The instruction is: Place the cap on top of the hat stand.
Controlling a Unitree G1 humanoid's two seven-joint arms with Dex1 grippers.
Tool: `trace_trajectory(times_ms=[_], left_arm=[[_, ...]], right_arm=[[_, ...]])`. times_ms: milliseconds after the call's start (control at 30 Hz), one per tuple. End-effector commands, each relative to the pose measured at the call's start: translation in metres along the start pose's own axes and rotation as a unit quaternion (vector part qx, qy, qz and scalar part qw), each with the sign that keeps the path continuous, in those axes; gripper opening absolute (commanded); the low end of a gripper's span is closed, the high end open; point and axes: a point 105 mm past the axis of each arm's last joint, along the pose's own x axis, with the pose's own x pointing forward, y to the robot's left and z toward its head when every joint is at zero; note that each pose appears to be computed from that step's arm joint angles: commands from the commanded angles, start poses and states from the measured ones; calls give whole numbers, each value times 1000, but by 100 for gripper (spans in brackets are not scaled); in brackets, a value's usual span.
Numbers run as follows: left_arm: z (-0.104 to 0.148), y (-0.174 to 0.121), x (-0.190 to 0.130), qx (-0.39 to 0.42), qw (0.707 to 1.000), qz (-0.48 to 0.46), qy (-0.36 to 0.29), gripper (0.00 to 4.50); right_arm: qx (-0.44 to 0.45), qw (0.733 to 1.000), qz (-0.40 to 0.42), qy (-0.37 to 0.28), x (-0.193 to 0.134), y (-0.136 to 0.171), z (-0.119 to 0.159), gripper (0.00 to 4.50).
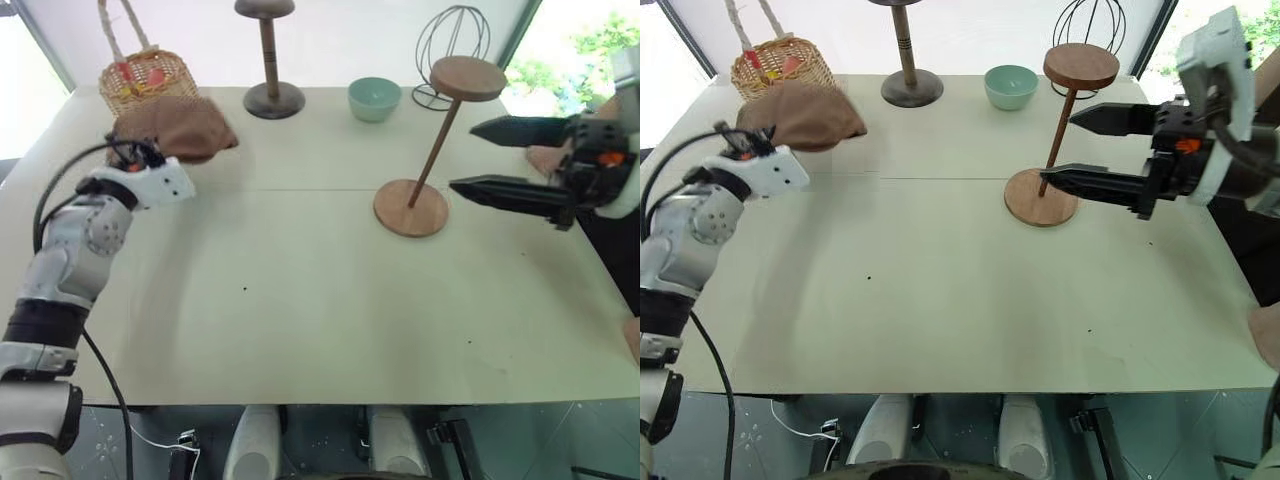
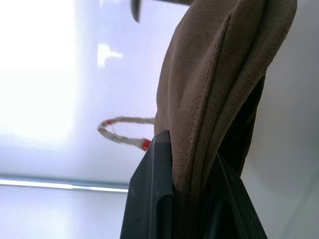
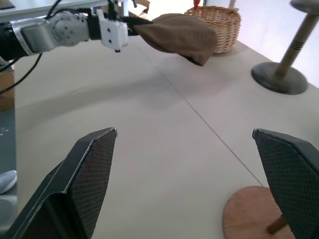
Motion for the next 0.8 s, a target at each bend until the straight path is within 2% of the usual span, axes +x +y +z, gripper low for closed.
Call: trace_trajectory(times_ms=[33, 100, 267, 467, 667, 800], left_arm=[[52, 60, 11, -26, 992, 67, -107, 2], [87, 78, 17, -38, 981, 78, -174, 2], [153, 104, 29, -72, 950, 98, -287, 2], [228, 109, 31, -100, 900, 89, -414, 2], [264, 90, 33, -76, 876, 67, -472, 2], [277, 66, 39, -42, 876, 46, -477, 2]], right_arm=[[-31, 999, -36, -16, -14, -9, 13, 450], [-34, 998, -50, -14, -19, -12, 12, 450], [-35, 995, -91, -6, -35, -18, 10, 450], [-35, 990, -140, -7, -54, -20, 11, 450], [-33, 986, -161, -14, -62, -14, 11, 450], [-30, 985, -169, -17, -63, -13, 10, 450]])
